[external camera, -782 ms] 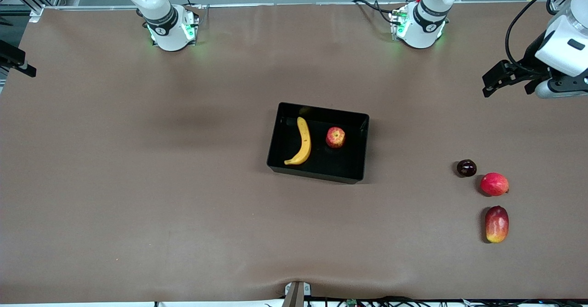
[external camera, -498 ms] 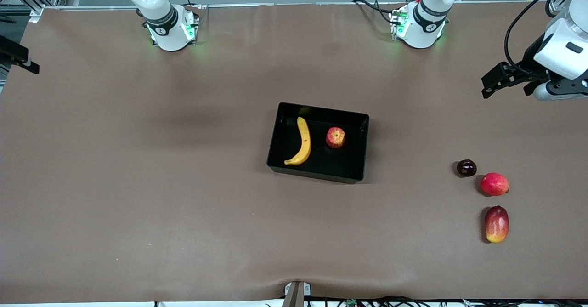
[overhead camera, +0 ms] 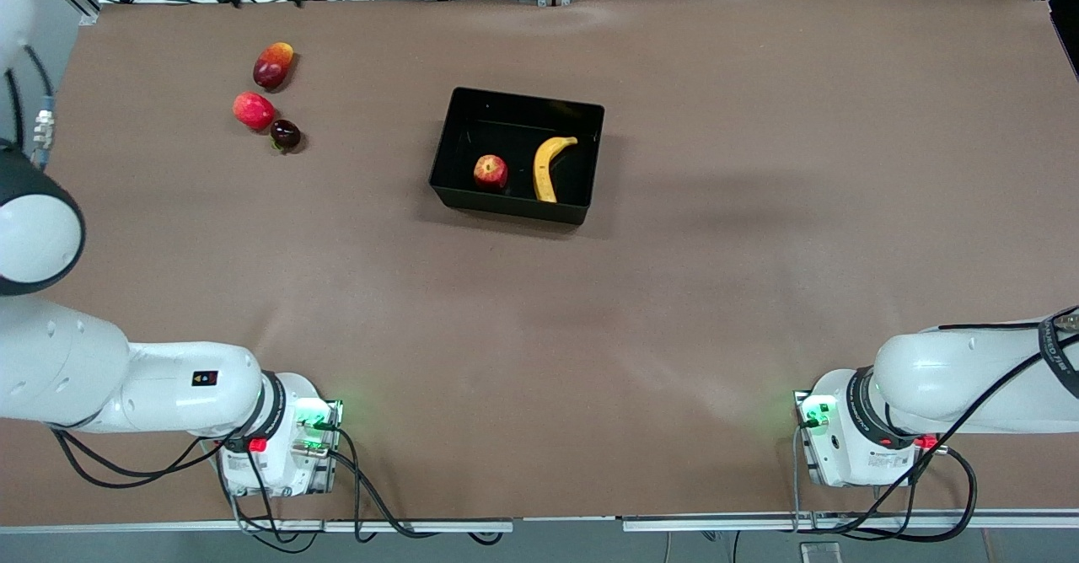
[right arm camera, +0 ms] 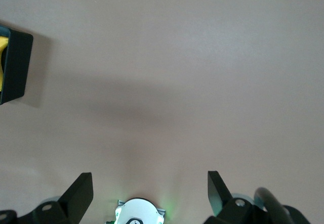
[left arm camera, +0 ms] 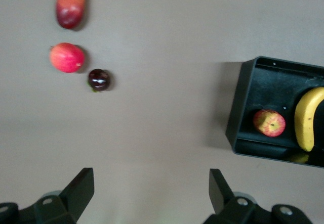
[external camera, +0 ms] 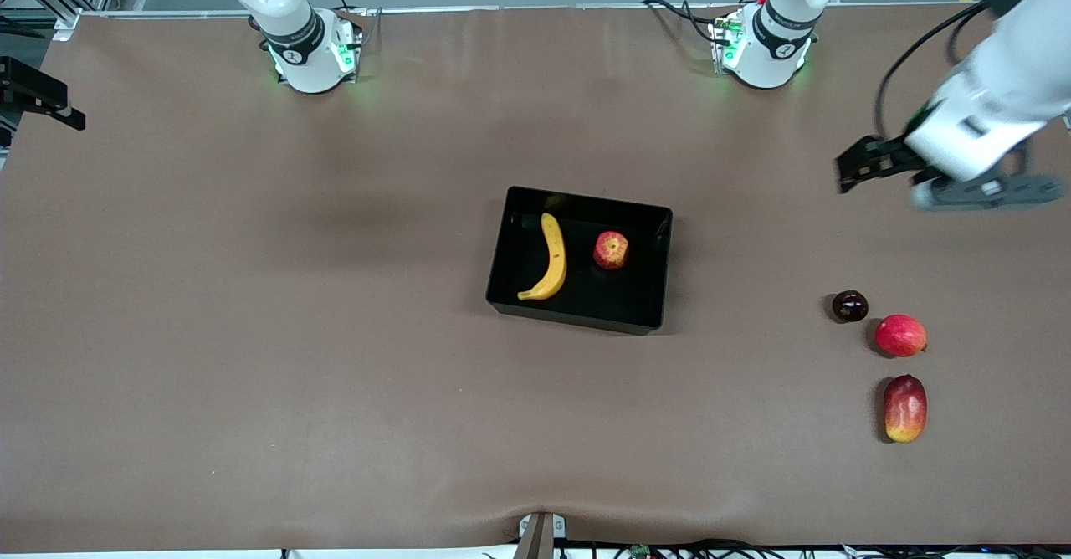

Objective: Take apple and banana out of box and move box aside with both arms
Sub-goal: 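Move the left gripper toward the black tray, then lower the left gripper and grasp the small apple in the tray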

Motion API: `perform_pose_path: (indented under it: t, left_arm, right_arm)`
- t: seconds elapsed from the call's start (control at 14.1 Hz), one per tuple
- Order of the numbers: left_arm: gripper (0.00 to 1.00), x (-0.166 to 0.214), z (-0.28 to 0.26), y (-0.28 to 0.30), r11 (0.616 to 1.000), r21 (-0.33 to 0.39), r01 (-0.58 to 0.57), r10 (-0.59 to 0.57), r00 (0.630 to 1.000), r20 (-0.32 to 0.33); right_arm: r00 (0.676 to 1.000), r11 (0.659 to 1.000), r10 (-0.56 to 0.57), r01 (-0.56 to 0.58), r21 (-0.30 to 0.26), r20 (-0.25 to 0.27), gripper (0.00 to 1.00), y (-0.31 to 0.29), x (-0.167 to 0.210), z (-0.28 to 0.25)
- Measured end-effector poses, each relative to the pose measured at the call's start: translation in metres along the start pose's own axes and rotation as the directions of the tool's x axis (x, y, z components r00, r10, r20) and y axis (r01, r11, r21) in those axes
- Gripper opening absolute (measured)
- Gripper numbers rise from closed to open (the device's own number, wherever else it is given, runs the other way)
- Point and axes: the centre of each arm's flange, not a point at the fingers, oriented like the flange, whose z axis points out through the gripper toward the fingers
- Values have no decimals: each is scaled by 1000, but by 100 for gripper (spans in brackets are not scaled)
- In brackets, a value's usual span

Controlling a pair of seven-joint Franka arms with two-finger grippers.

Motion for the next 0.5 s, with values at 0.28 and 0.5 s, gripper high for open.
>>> perform_pose_path:
  t: [0.28, 0.5]
  left_arm:
    - [100, 12, 63, 99, 1000, -17, 5, -4, 1000, 28]
    - [100, 9, 120, 177, 999, 24, 32, -32, 999, 4]
  right_arm:
    - [999, 999, 36, -36, 5, 5, 100, 18, -5, 2]
    - [1000, 1000, 28, -28, 5, 6, 100, 14, -3, 2]
